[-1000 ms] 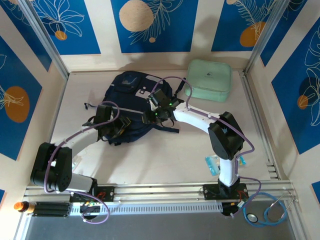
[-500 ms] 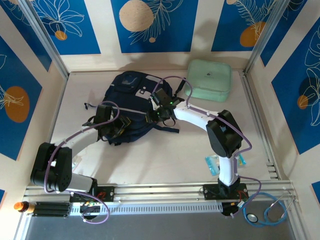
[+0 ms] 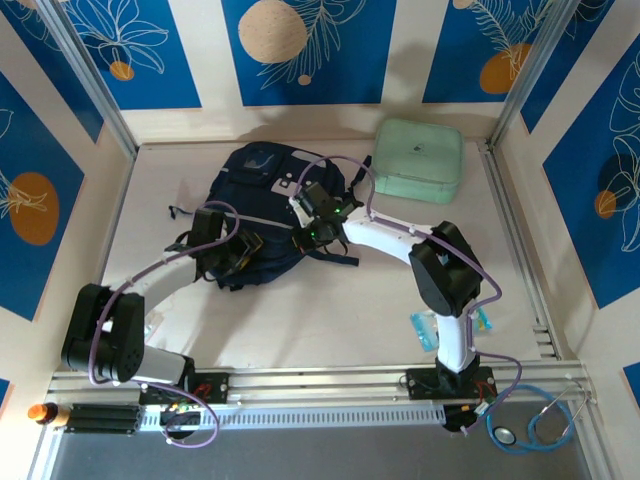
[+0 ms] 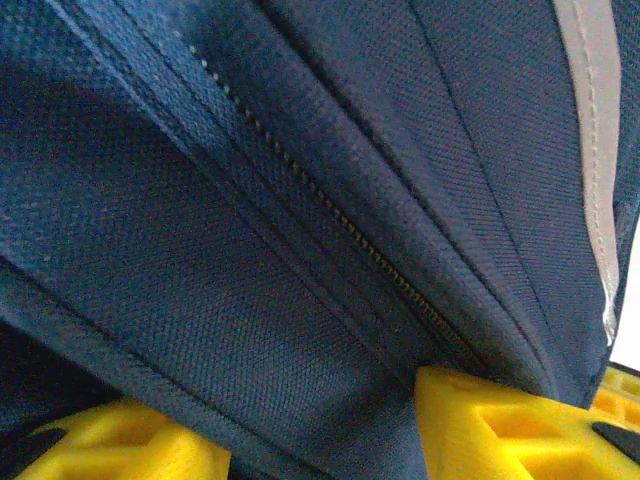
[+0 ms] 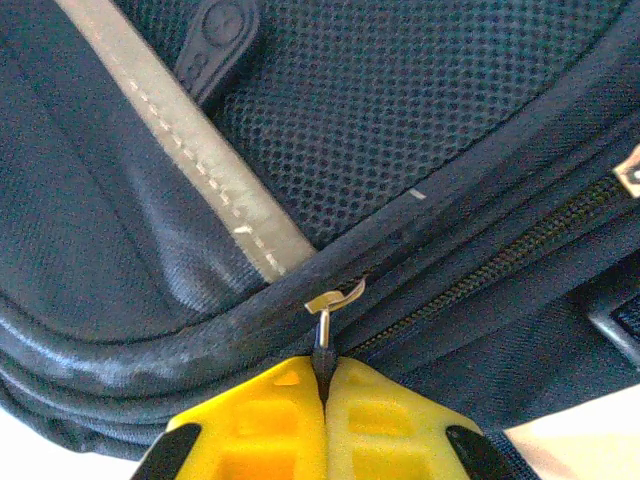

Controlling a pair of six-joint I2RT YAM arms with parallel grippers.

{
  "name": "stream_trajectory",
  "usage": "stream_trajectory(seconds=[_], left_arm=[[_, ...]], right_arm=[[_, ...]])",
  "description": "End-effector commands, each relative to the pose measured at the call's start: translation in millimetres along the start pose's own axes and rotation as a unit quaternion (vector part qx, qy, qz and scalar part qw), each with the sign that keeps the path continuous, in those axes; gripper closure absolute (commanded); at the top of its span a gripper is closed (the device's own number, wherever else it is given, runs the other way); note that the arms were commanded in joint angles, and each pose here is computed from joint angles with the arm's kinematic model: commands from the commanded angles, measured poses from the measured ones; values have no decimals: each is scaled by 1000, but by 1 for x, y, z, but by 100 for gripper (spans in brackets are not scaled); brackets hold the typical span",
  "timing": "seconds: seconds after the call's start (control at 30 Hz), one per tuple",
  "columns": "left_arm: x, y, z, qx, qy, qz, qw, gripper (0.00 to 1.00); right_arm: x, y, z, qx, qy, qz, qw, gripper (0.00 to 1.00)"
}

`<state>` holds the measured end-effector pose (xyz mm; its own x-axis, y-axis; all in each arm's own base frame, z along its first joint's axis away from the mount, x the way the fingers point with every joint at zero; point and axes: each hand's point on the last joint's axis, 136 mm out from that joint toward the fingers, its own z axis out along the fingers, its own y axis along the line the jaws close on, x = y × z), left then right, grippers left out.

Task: Pack the student bag
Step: Unzip the student bag at the top-center of the table.

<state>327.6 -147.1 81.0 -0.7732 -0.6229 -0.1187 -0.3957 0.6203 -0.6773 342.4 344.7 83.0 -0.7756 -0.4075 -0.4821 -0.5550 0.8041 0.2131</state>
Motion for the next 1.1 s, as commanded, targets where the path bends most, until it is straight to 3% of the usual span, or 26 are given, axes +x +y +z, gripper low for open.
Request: stream_trajectory(seconds=[0.0, 0.23, 0.43, 0.57, 0.7, 0.8, 0.9, 0.97, 1.07], left_arm=[[-7, -30, 0, 44, -7, 14, 999, 50], [-9, -31, 3, 45, -12, 6, 999, 50], [-9, -39, 6, 57, -2, 6, 998, 50], [-7, -43, 7, 64, 4, 4, 998, 50], [-6, -40, 2, 66, 7, 0, 998, 52], [-9, -31, -6, 69, 6, -10, 998, 52], [-11, -21, -15, 67, 1, -15, 998, 51], [-9, -21, -22, 69, 0, 5, 998, 50], [-2, -28, -36, 70, 8, 64, 996, 48]], right_arm=[[8, 14, -14, -13, -11, -46, 999, 98], [19, 37, -23, -59, -23, -92, 994, 100], [13, 83, -25, -111, -34, -145, 983, 99], [1, 96, -12, -104, -36, -131, 985, 99], [-6, 79, -15, -81, -36, -59, 994, 97], [-2, 70, -35, -101, -54, -25, 993, 88], [2, 62, -60, -113, -80, 0, 990, 70], [2, 56, -73, -131, -82, 30, 988, 56], [-2, 45, -84, -141, -82, 87, 983, 45]])
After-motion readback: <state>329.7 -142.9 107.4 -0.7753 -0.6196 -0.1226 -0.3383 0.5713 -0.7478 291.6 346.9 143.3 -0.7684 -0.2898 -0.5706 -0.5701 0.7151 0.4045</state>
